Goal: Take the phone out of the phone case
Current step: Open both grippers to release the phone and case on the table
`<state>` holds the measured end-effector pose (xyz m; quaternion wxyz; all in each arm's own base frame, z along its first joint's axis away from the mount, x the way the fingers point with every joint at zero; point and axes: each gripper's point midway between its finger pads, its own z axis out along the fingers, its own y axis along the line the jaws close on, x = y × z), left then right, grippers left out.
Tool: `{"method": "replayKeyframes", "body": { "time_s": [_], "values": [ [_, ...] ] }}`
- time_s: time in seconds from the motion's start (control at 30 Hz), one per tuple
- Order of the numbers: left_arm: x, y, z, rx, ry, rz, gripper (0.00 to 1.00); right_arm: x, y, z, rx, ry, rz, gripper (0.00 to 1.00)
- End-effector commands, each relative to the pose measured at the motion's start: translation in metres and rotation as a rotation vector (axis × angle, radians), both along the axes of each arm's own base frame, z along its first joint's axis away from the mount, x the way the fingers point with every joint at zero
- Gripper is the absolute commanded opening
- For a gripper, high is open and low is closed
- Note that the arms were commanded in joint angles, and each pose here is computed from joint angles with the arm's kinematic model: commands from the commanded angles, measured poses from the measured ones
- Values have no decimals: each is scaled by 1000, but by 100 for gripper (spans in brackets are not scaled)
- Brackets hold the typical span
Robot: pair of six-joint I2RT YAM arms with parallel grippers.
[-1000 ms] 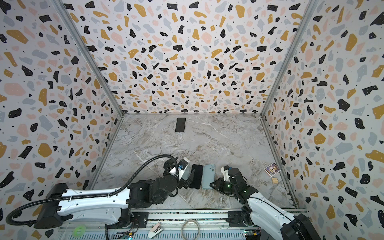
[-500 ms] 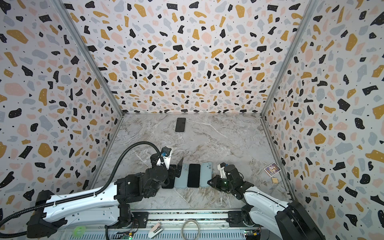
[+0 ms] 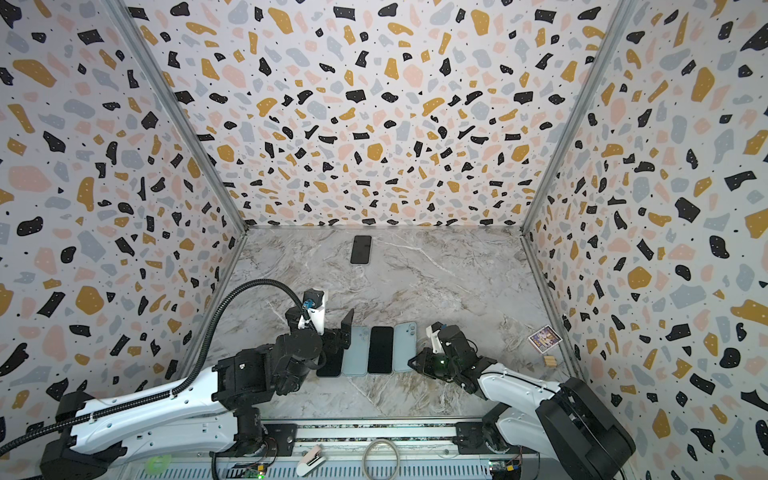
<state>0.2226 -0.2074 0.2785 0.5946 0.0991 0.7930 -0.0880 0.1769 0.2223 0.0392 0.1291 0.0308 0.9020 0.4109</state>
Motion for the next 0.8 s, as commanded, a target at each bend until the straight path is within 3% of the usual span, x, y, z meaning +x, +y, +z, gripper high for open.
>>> {"method": "replayKeyframes", "body": {
  "time_s": [0.0,0.77],
  "values": [
    [1,10,1,-17,-7,38,100,9,9,14,20,-49,11,0],
    [-2,30,11,-61,-22,67,100,17,44,14,33,-38,48,0]
  ]
}}
